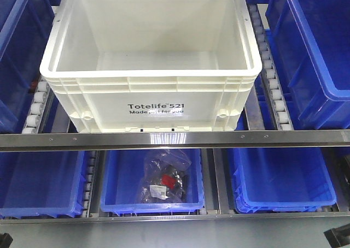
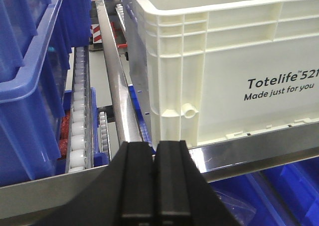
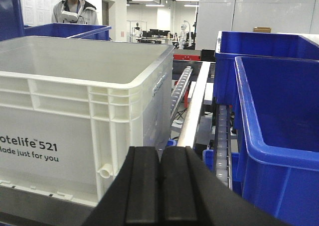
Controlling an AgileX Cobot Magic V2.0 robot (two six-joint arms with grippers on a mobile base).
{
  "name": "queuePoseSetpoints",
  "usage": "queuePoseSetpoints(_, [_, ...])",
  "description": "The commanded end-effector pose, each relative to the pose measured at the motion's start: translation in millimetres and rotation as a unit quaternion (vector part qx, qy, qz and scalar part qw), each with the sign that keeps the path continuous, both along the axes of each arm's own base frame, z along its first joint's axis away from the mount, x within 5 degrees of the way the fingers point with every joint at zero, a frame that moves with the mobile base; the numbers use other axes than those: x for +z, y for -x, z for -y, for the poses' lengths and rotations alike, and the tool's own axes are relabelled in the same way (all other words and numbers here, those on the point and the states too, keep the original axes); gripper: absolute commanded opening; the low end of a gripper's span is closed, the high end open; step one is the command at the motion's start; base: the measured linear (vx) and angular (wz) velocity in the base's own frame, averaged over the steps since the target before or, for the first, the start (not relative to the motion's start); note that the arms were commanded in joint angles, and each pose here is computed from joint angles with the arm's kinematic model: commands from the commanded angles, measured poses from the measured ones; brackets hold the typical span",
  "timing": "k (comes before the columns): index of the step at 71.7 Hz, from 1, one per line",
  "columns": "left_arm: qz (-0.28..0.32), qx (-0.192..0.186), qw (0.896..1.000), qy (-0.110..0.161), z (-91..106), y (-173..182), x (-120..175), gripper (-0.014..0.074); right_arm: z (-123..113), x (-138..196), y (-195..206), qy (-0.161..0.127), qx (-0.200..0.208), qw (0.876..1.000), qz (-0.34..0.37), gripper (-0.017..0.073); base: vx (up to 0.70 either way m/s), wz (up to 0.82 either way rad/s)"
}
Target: Place moving items into box and shelve
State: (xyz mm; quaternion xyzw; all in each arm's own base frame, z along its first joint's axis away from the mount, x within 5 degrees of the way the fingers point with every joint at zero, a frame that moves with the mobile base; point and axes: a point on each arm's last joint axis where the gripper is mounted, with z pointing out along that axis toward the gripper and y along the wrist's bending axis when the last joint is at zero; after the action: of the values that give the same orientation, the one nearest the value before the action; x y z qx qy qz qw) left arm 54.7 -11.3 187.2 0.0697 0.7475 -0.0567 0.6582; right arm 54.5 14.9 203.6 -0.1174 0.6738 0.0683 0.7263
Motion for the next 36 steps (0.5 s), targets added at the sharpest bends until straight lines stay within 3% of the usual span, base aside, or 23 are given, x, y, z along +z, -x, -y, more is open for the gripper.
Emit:
queuePoseSetpoints(1, [0.037, 0.005, 0.999, 0.009, -1.0, -0.4, 1.6, -0.0027, 1.2, 5.8, 1.1, -0.01, -0.005, 0.999, 0.04, -0.0015, 0.0, 0.0])
queuePoseSetpoints(36, [0.037, 0.005, 0.999, 0.009, -1.0, -0.4, 1.6, -0.0027, 1.2, 5.8, 1.1, -0.01, -0.005, 0.999, 0.04, -0.0015, 0.0, 0.0])
